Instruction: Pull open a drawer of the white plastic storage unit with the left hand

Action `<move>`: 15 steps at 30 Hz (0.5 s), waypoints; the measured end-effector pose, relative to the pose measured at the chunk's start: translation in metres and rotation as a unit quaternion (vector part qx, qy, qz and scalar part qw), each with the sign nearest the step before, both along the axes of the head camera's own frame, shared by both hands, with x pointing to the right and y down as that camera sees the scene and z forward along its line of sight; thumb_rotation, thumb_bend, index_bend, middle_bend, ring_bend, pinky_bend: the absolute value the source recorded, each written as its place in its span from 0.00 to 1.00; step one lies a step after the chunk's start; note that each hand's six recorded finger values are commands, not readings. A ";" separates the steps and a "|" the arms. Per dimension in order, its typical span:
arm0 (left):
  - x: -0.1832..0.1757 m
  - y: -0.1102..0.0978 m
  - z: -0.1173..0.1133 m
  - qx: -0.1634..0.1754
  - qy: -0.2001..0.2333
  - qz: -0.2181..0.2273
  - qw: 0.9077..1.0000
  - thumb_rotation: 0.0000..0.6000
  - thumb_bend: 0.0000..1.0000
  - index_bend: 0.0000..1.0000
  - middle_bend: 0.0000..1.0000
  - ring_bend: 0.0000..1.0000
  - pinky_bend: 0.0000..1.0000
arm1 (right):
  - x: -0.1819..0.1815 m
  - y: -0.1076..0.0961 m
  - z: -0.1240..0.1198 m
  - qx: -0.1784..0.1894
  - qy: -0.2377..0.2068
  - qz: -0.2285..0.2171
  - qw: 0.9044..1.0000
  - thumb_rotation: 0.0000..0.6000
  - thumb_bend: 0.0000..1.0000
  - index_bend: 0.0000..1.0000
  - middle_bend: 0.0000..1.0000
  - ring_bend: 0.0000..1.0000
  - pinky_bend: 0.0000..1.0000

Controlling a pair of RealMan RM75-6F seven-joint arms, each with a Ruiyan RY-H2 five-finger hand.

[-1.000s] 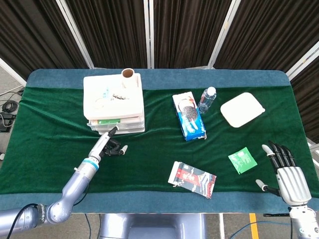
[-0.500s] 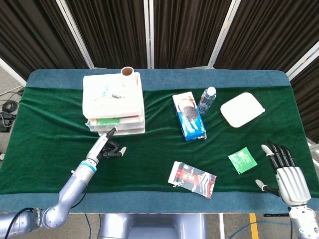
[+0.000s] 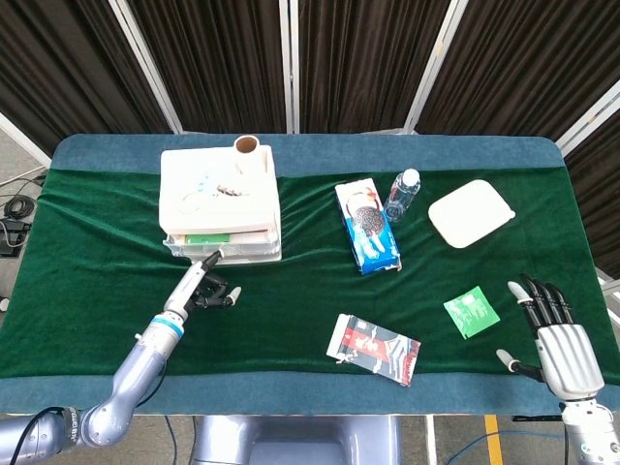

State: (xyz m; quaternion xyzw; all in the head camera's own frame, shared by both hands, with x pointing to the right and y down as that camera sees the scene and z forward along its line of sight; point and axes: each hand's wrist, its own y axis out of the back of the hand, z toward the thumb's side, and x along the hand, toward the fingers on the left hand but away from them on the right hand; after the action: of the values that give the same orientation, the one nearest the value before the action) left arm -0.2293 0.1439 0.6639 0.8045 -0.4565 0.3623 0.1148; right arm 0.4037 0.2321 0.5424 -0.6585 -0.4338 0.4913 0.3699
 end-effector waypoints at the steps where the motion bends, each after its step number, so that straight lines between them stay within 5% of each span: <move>1: 0.000 0.000 0.000 -0.001 0.003 0.000 1.000 1.00 0.42 0.27 0.91 0.77 0.74 | 0.000 0.000 0.000 0.000 0.000 0.000 1.000 1.00 0.04 0.00 0.00 0.00 0.00; 6: -0.002 0.001 0.002 -0.001 0.014 -0.006 1.000 1.00 0.42 0.31 0.91 0.77 0.74 | 0.000 0.000 0.001 -0.001 0.001 0.000 1.000 1.00 0.04 0.00 0.00 0.00 0.00; 15: -0.008 0.003 0.011 -0.004 0.012 -0.022 1.000 1.00 0.43 0.20 0.91 0.77 0.74 | -0.001 0.001 0.001 -0.002 0.002 -0.001 1.000 1.00 0.04 0.00 0.00 0.00 0.00</move>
State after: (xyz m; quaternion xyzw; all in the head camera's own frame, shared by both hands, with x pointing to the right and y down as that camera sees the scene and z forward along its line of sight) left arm -0.2378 0.1466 0.6745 0.7982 -0.4708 0.3522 0.1315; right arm 0.4028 0.2328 0.5437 -0.6593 -0.4311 0.4928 0.3697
